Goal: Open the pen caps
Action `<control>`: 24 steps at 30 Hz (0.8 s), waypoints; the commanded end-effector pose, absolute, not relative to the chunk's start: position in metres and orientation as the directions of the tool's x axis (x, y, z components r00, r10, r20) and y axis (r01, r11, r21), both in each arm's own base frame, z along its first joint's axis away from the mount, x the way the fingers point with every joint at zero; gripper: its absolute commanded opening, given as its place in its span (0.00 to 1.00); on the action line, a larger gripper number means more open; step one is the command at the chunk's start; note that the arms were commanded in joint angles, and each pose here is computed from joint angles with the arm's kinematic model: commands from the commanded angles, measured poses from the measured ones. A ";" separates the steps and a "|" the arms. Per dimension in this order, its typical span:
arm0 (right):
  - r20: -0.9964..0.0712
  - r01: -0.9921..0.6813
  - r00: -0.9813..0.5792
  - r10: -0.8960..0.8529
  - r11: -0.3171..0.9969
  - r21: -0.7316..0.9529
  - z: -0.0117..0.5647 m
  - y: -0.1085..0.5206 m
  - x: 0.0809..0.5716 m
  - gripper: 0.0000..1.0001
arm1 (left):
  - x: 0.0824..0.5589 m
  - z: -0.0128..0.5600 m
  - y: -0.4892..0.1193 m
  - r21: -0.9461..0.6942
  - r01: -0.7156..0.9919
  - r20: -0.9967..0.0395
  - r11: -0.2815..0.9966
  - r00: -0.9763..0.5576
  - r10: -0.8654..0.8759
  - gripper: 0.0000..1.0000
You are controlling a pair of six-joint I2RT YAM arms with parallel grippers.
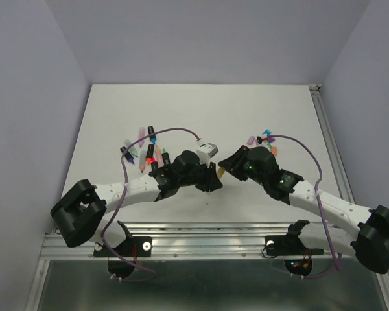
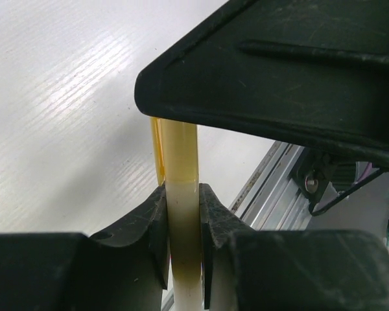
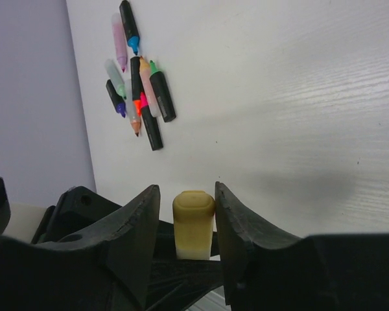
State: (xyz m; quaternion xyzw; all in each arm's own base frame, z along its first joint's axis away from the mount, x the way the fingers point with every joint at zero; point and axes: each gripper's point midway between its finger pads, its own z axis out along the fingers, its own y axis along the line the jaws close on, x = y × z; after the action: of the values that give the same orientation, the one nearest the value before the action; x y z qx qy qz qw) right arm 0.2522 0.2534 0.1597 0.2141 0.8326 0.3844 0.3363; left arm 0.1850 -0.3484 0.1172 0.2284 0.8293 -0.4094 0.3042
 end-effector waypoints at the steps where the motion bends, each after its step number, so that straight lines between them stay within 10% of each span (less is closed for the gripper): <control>1: -0.414 0.030 -0.645 0.642 0.563 0.826 0.182 0.265 0.261 0.46 | 0.187 0.157 -0.366 -0.568 0.655 -0.735 0.499 -0.676 0.052 0.00; 12: -0.444 0.022 -0.644 0.623 0.596 0.803 0.178 0.278 0.262 0.47 | 0.191 0.159 -0.365 -0.565 0.635 -0.735 0.526 -0.677 0.029 0.00; 19: -0.484 0.046 -0.595 0.642 0.628 0.777 0.178 0.269 0.266 0.06 | 0.191 0.162 -0.364 -0.587 0.604 -0.714 0.539 -0.700 0.008 0.00; 24: -0.578 0.138 -0.486 0.656 0.710 0.690 0.168 0.241 0.285 0.01 | 0.185 0.171 -0.351 -0.612 0.558 -0.690 0.560 -0.722 -0.036 0.00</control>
State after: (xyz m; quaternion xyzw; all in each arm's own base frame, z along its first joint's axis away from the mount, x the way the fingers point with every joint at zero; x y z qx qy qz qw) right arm 0.2563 0.2629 0.1466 0.2088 0.8354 0.3487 0.3700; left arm 0.1853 -0.3495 0.1232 0.1834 0.8418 -0.4056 0.3052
